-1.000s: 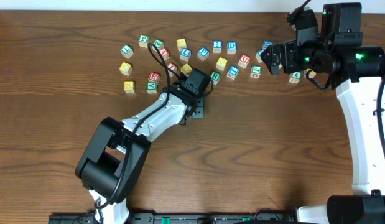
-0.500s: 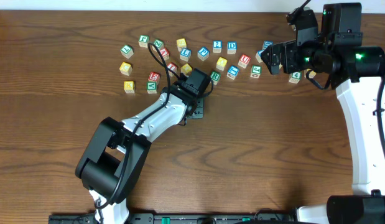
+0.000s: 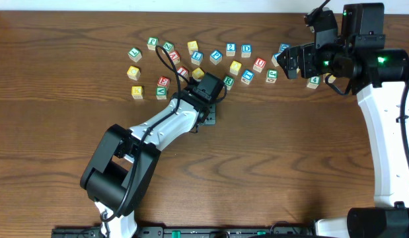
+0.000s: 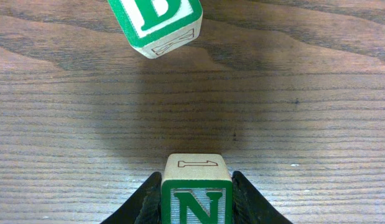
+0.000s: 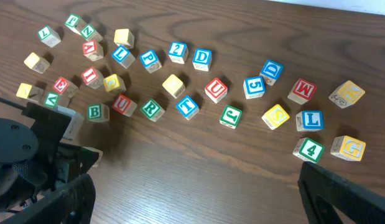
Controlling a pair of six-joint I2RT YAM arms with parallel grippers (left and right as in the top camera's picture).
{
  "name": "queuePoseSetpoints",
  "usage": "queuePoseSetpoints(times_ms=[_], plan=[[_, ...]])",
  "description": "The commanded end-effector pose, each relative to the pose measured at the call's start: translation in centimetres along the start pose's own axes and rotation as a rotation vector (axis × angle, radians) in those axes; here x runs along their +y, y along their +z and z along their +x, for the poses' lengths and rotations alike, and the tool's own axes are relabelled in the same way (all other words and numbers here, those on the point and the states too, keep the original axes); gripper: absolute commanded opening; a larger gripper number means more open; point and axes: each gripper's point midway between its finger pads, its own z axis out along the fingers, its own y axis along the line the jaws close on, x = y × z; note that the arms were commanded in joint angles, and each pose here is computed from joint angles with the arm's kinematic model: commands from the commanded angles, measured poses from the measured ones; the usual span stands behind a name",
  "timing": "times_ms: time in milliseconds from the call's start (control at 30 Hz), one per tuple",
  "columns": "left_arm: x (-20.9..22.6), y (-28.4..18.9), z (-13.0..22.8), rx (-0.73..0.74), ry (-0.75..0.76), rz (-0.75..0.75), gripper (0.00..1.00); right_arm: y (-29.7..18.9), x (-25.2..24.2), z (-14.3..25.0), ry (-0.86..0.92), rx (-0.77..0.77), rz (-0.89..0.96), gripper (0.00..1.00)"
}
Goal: Spell out NEURIPS
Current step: 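Open the left gripper and lift it back toward the left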
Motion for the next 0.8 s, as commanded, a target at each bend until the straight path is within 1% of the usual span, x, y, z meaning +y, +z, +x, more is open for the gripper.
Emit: queuePoseSetpoints(times_ms=[0,133,200,300,467,667,733,767], plan=[[0.0,0.3,-0.4,-0.006,-0.019,-0.016,0.32,-0.5,0.2,-0.6,-0.013,-0.018,-0.007,0.99],[0.1,0.3,-0.3,-0.001,-0.018,-0.018,0.33,-0.5,0.2,-0.6,-0.013,-0.019,-0.007,0.99],[0.1,0.3,-0.2,0.002,-0.017,-0.019,0.45,-0.5,0.2,-0.6,-0.013,-0.019,-0.007,0.99],[0.1,0.3,-0.2,0.001,-0.017,-0.019,0.50,-0.5,0.2,-0.6,-0.013,-0.019,-0.007,0.99],[0.0,-0.6,-0.7,-0.018,0.013,-0.007,0.50,-0.5,0.2,-0.6,-0.013,-0.019,-0.007,0.99],[-0.6,-4.1,-2.7,-0.106,0.071,0.040,0.51,-0.5,0.2,-0.6,-0.013,-0.019,-0.007,0.99],[-0.6,-5.8,-3.6,-0.141,0.079,0.055,0.56,-0.5,0.2,-0.6,-0.013,-0.019,-0.007,0.99],[-0.5,-6.7,-4.1,-0.158,0.081,0.061,0.56,-0.5,0.2,-0.6,-0.013,-0.019,-0.007,0.99]])
